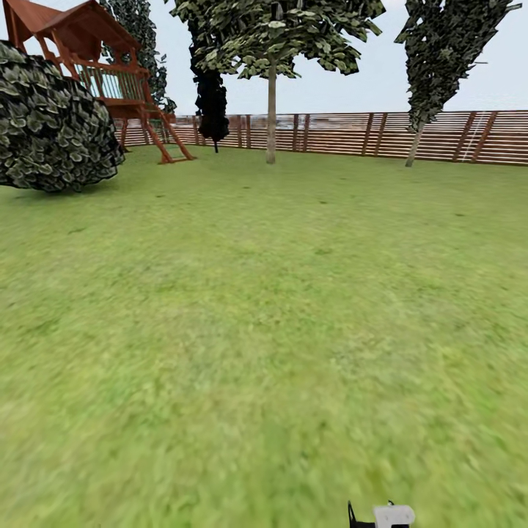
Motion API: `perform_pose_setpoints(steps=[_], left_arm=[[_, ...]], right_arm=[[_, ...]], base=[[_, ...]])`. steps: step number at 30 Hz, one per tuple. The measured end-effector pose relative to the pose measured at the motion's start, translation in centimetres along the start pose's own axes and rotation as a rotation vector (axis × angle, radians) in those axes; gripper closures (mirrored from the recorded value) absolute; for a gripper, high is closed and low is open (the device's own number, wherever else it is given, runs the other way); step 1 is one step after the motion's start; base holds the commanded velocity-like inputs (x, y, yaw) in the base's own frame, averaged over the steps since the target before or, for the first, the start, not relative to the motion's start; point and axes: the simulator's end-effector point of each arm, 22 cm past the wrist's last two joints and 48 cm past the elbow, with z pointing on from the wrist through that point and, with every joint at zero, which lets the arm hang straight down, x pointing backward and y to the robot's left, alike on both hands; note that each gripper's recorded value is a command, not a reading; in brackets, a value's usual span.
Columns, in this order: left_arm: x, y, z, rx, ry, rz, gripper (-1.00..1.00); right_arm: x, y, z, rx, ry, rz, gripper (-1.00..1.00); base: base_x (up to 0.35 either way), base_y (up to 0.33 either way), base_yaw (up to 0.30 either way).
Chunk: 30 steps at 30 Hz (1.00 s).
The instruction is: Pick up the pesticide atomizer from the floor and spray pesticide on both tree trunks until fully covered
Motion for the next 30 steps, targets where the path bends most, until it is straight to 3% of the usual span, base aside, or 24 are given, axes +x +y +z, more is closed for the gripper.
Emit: perform_pose_setpoints(steps=[30], left_arm=[[0.01, 0.00, 0.00, 0.000, 0.001, 0.000, 1.00]], right_arm=[[0.01, 0.00, 0.00, 0.000, 0.000, 0.000, -1.00]], base=[[0.339, 0.000, 0.000]])
